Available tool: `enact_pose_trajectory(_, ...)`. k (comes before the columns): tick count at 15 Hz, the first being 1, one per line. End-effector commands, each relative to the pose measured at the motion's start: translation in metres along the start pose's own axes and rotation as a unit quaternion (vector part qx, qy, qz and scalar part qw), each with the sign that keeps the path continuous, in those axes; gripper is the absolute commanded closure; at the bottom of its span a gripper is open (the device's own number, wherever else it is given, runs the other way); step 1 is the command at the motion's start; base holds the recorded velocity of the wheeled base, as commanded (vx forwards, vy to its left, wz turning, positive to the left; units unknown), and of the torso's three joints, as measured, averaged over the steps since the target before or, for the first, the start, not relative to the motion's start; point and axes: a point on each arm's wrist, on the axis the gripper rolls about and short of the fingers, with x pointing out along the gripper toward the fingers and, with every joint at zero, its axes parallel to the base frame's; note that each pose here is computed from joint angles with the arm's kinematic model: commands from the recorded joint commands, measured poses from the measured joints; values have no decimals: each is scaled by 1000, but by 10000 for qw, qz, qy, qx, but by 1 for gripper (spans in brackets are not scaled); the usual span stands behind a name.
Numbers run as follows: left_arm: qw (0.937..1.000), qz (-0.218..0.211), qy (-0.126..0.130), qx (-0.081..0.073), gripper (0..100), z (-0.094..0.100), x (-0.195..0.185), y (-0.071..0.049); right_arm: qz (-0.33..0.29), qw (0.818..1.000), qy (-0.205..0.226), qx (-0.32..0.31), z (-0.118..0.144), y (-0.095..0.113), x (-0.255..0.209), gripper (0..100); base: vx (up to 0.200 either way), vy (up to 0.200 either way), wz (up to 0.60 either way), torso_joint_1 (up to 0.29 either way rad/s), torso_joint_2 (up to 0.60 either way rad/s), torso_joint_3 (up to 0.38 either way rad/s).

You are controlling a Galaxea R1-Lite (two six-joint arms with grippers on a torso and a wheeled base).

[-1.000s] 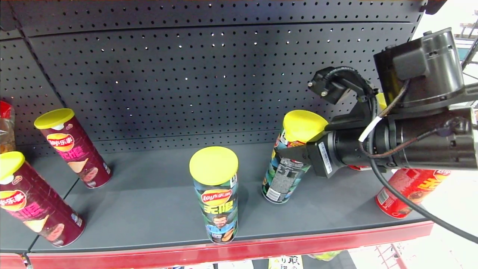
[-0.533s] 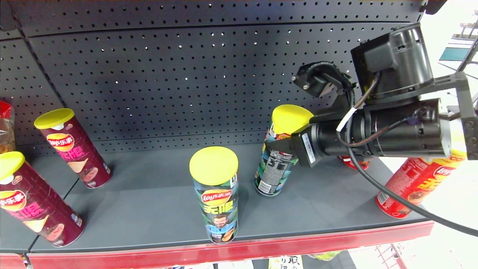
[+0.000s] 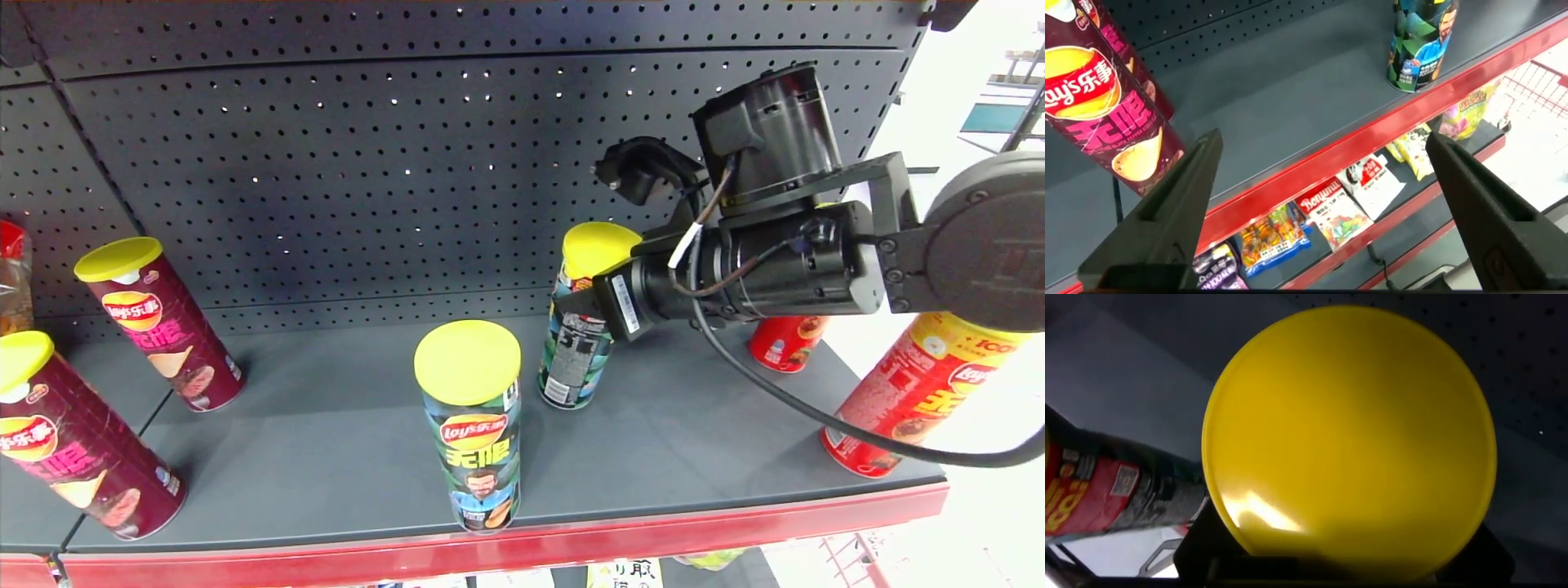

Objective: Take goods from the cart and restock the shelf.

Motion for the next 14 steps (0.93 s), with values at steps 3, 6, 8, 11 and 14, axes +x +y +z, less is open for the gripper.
enact_pose_trajectory(3, 10000, -6, 46, -1, 0, -1, 1, 0, 10, 10000, 42, 22, 3, -1, 19, 100, 0, 0, 0, 0, 0, 0)
enact_pose_trajectory(6, 10000, -8, 61, -2, 0, -1, 1, 0, 56, 10000, 33, 15, 6, -1, 27, 100, 0, 0, 0, 0, 0, 0)
enact_pose_trajectory(8, 10000, -9, 68, -2, 0, -1, 1, 0, 46, 10000, -20, 19, 10, 0, 33, 100, 0, 0, 0, 0, 0, 0)
enact_pose_trajectory(11, 9999, -15, 106, -4, 0, -2, 1, 0, 68, 10000, 40, 3, 17, 2, 37, 100, 0, 0, 0, 0, 0, 0)
enact_pose_trajectory(14, 9999, -19, 137, -5, 0, -2, 2, 0, 81, 10000, 1, 2, 26, 3, 45, 100, 0, 0, 0, 0, 0, 0)
